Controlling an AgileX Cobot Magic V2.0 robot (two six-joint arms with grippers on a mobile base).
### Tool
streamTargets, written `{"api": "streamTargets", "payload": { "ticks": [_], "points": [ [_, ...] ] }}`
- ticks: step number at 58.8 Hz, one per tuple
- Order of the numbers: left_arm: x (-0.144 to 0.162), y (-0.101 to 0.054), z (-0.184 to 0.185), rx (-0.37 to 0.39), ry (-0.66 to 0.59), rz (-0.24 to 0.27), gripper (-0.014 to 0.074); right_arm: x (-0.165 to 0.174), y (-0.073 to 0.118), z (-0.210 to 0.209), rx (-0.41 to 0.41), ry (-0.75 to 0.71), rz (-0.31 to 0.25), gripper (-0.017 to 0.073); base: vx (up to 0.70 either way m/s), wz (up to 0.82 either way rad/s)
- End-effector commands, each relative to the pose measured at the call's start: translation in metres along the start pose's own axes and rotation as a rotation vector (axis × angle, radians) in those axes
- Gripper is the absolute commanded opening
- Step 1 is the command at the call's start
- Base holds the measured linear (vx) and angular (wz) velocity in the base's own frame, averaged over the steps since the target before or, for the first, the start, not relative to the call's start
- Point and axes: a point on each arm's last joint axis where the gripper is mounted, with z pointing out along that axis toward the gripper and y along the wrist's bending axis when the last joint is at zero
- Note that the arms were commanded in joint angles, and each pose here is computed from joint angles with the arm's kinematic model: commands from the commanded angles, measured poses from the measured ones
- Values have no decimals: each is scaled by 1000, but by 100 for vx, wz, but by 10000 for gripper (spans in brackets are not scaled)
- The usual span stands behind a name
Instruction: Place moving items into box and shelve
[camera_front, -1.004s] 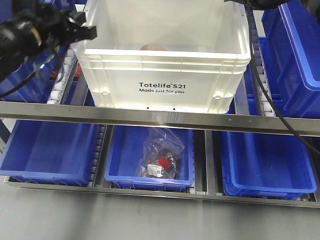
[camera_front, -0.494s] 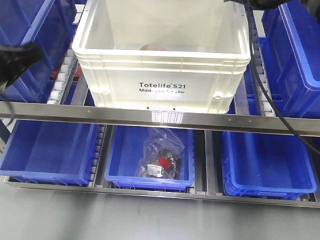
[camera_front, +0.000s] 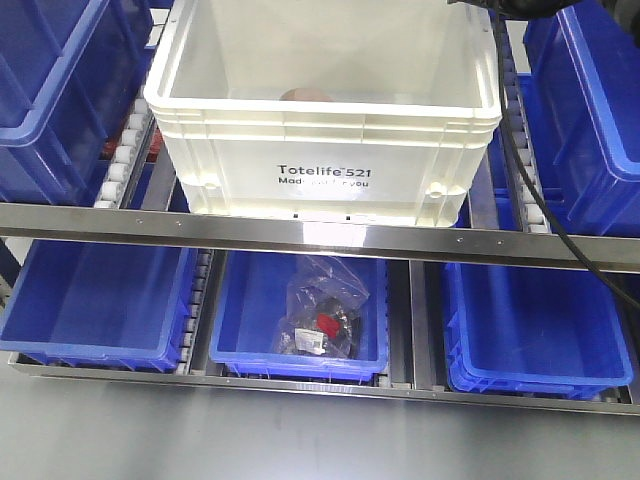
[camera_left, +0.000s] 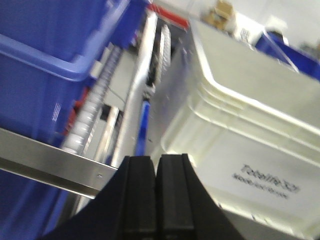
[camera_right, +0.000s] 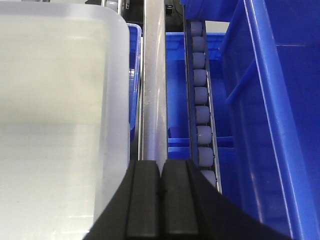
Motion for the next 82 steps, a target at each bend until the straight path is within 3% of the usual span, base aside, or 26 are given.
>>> {"api": "streamTargets", "payload": {
  "ticks": [1, 9, 12, 16, 29, 40, 50, 63, 82],
  "points": [
    [-5, 5, -15, 0, -159, -5, -6, -29, -12, -38, -5, -155, 3, -8, 0, 0],
    [8, 9, -35, 39, -249, 182, -6, -29, -12, -38, -5, -155, 3, -8, 0, 0],
    [10, 8, -39, 39, -229, 254, -6, -29, -12, -38, -5, -155, 3, -8, 0, 0],
    [13, 9, -42, 35, -210, 307, -6, -29, -12, -38, -5, -155, 3, -8, 0, 0],
    [27, 17, -47, -20, -75, 307, -6, -29, -12, -38, -5, -155, 3, -8, 0, 0],
    [29, 18, -52, -20, -91, 340, -6, -29, -12, -38, -5, -155, 3, -8, 0, 0],
    [31, 19, -52, -31, -57, 339, -6, -29, -12, -38, -4, -154, 3, -8, 0, 0],
    [24, 15, -48, -4, -120, 332, -6, -29, -12, -38, -5, -155, 3, -8, 0, 0],
    [22, 13, -43, 9, -119, 369, -6, -29, -12, -38, -5, -155, 3, -8, 0, 0]
  ]
}}
